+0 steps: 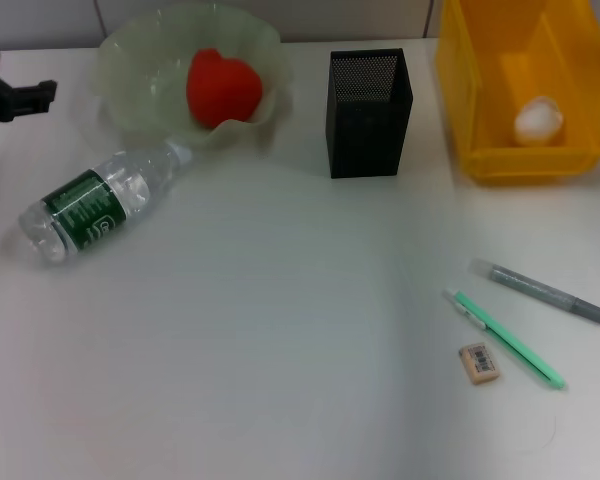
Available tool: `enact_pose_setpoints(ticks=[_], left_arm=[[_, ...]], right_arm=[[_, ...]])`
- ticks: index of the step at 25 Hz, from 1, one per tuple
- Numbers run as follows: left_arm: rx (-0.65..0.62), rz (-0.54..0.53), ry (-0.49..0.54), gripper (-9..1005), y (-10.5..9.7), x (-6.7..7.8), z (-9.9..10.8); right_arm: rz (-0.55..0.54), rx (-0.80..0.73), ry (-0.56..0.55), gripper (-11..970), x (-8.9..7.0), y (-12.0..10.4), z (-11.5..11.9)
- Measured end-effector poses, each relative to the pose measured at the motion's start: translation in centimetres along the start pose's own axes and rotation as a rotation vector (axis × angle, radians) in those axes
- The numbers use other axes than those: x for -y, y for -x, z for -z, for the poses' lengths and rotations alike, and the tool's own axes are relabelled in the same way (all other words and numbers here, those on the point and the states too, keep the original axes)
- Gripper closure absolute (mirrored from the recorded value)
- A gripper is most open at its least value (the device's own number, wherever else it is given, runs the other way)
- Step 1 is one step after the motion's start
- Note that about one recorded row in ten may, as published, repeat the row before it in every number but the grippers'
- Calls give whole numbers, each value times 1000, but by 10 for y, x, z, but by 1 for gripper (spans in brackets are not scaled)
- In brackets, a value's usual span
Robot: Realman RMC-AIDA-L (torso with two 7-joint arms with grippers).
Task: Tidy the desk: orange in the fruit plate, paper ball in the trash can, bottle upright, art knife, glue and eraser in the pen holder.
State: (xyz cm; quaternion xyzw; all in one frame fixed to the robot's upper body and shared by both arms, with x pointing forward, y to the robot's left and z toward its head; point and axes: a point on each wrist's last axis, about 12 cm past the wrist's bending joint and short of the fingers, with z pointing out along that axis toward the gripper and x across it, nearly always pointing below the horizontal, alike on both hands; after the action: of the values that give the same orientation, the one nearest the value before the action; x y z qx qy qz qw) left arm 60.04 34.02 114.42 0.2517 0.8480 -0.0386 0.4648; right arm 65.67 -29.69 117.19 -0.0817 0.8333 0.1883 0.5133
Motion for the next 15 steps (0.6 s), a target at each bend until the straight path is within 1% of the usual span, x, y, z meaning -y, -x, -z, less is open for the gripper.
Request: enact_pose_setpoints(ticks=[2,3,4,5,6,7,11,14,15], left_arm=[[-11,-7,15,197,-1,0,-2],[-43,-27,53,197,-5,-2,-8],[-43,-27,53,197,-5,-2,-8],[-72,-42,75,197,-10,-2,-15],[-72,-42,75,197,-10,-2,-15],[-109,-59,85,197,-15,-1,-23],[-121,-77,89,197,-16,0,-26],[-129,-85,76,197,-18,4,-27],[-138,-97,65,197,-19,7,-29]], right_arm=[[-1,15,15,265,-1,-1,0],[-1,25,28,257,-2,-2,0],[-4,35,38,257,-2,-2,0],[-11,46,50,257,-2,-4,1],[-11,46,50,257,-2,-4,1],[-15,49,53,257,-1,-5,2],[-23,46,56,257,1,-9,5],[-28,46,53,257,2,-10,6],[-29,45,52,257,2,-10,6]])
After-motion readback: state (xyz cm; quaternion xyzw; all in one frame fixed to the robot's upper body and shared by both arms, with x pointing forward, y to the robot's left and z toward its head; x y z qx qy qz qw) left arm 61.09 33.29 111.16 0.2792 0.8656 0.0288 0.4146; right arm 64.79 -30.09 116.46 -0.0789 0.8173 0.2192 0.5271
